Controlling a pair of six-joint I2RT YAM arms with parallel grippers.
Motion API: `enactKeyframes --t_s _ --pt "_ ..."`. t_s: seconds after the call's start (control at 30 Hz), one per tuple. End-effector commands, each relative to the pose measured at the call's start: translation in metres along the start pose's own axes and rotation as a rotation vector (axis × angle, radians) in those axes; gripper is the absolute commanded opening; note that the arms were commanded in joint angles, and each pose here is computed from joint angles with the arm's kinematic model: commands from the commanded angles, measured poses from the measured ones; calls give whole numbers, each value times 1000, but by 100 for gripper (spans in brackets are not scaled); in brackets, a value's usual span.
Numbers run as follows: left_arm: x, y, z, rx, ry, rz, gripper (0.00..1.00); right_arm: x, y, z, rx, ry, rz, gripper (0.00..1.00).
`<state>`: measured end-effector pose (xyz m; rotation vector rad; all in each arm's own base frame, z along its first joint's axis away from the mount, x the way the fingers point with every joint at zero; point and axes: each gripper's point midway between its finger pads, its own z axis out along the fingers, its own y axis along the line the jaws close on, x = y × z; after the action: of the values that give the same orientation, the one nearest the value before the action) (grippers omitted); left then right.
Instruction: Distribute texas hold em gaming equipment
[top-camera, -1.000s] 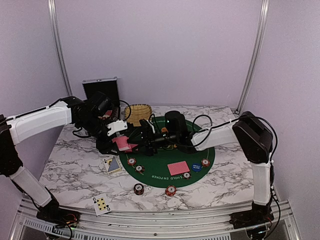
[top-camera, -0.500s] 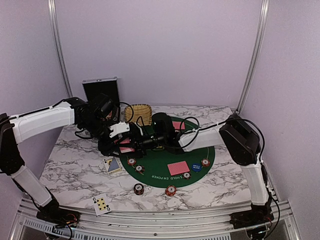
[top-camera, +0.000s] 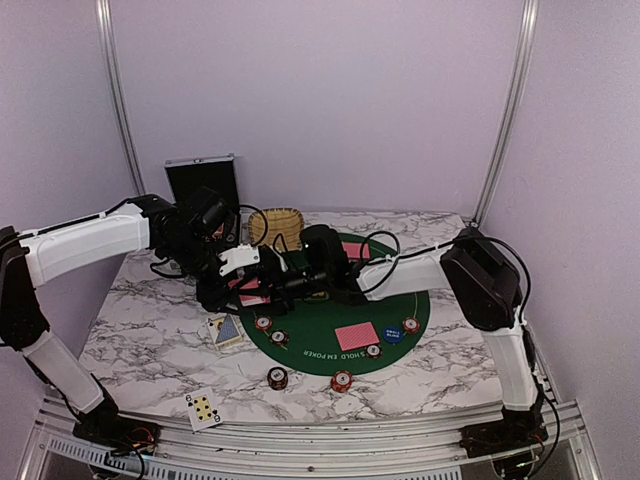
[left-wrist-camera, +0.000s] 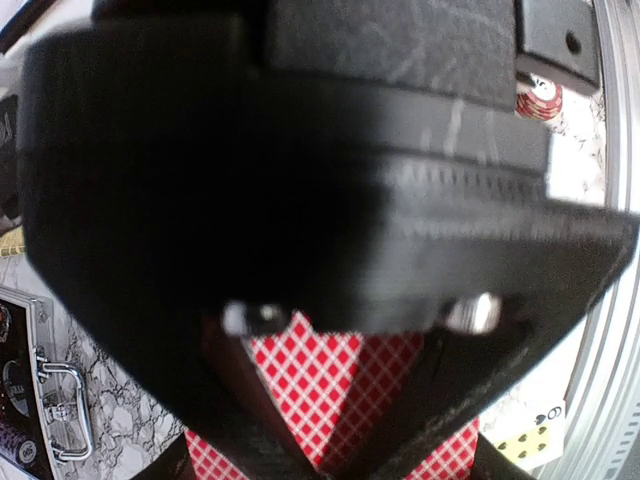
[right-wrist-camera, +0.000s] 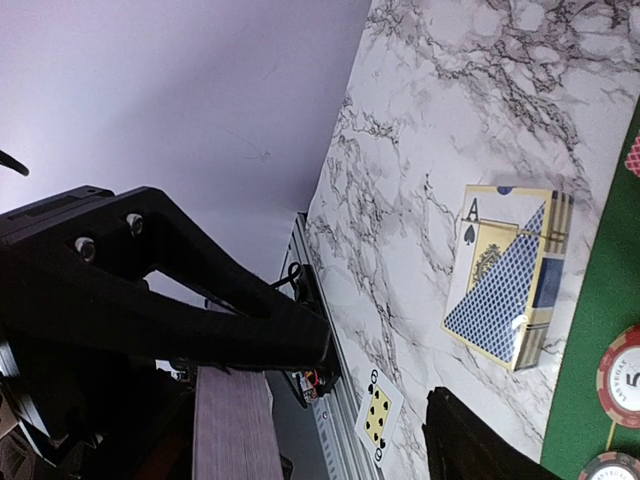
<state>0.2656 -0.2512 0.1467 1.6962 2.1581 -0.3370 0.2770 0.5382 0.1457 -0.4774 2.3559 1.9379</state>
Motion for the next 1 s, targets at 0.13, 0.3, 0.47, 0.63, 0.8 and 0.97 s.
enactKeyframes --t_s 0.13,0.3,0.47,0.63,0.8,0.97 --pt "-8 -1 -13 -10 -29 17 11 0 -28 -27 126 -36 20 67" --pt "-8 -1 -13 -15 -28 17 11 0 -23 -33 128 -38 7 60" --pt "-7 0 -13 -18 -27 16 11 -2 -20 -39 128 -45 0 54" --pt "-6 0 -12 -19 -23 17 11 -3 -12 -44 117 -51 -13 49" --pt "-6 0 -12 -18 -23 16 11 -5 -1 -51 110 -65 -25 41" --pt "-5 1 -12 -20 -22 15 10 -8 9 -58 104 -84 -36 34"
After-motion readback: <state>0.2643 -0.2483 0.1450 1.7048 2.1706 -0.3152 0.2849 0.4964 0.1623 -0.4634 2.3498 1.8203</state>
